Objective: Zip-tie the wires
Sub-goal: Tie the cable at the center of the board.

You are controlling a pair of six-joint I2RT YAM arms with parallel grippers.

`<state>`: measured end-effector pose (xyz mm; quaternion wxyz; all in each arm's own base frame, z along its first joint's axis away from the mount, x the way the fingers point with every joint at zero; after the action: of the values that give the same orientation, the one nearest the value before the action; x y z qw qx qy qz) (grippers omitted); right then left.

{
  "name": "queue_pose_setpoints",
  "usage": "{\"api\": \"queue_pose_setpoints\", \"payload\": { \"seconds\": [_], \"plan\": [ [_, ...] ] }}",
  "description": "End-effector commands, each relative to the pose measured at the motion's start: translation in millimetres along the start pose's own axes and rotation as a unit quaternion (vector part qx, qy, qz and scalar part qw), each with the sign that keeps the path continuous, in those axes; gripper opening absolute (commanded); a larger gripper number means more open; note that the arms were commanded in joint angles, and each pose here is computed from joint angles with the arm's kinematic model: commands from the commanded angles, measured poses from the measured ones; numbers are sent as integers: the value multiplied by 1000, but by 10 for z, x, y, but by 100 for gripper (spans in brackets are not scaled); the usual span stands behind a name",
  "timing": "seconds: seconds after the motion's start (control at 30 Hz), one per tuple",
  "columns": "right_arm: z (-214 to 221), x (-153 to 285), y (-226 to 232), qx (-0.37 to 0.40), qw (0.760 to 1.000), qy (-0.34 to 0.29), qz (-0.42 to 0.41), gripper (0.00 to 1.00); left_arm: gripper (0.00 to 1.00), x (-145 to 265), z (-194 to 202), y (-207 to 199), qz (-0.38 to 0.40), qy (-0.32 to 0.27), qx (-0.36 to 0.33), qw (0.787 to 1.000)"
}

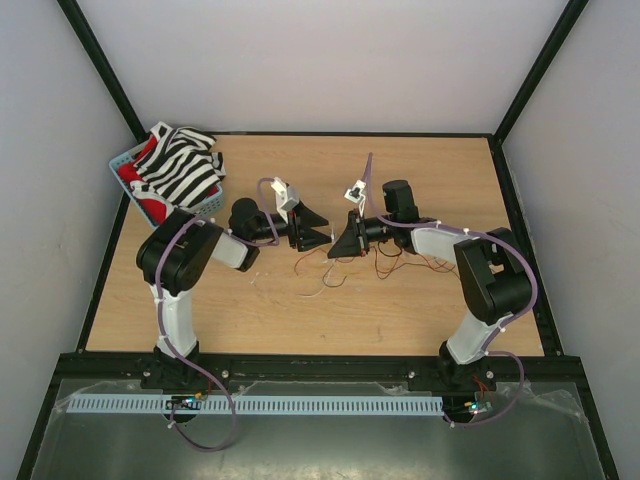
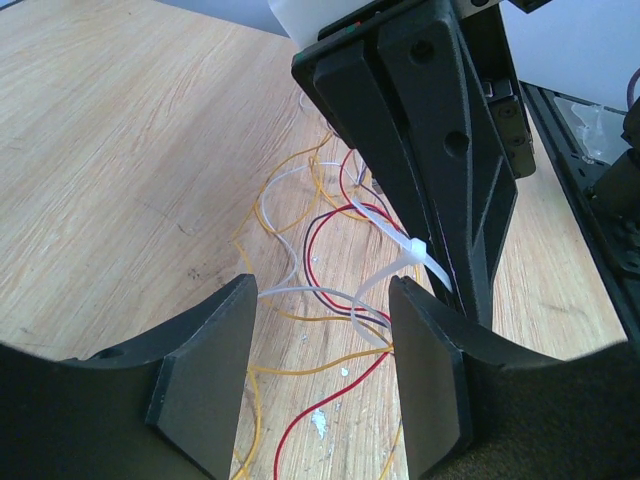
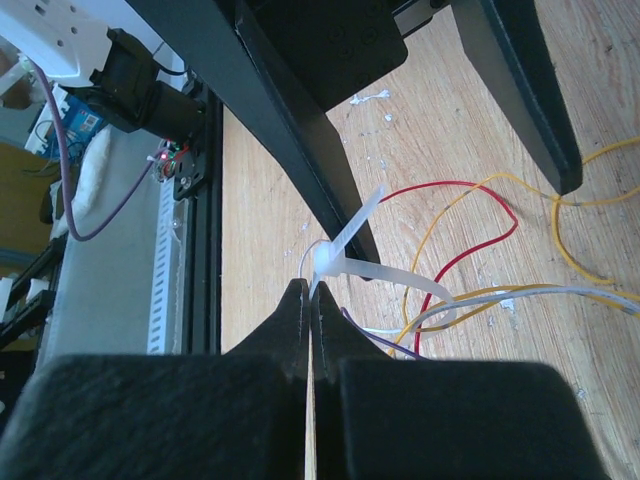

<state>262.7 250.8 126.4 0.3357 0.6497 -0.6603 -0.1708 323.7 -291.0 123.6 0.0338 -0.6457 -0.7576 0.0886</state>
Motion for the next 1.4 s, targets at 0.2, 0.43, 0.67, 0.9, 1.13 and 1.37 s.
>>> {"api": "queue_pose_setpoints", "payload": {
  "seconds": [0.2, 0.43, 0.67, 0.9, 1.13, 1.37],
  "plan": [
    [7, 9, 94, 21, 999, 2, -29, 0, 58, -74, -39, -68, 14, -12, -44, 999],
    [11, 11, 94, 19, 999, 2, -31, 0, 58, -164, -48, -141, 31, -12, -42, 999],
    [-11, 9, 74, 20, 1000, 0, -22, 0, 47, -241, -98, -239, 57, -13, -32, 998],
    [-16, 5, 48, 17, 1000, -1, -12, 0, 20, -226, -114, -240, 52, -15, -33, 998],
    [-24, 30, -20, 2, 999, -10, 36, 9, 3, -126, -123, -119, 18, -19, -15, 1000],
    [-49, 71, -18, 13, 998, -18, 65, 30, 0, -50, -112, -68, -3, -20, -24, 1000]
  ]
}}
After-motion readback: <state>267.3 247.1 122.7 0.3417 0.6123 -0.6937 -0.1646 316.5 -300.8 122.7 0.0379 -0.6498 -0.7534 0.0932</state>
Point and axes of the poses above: each gripper's point midway between its finger pads, its own x axis back along the fingers, its own y axis along the line the jaws close on, z = x × y, the point moved 3 cm from there along x, back along the fingers
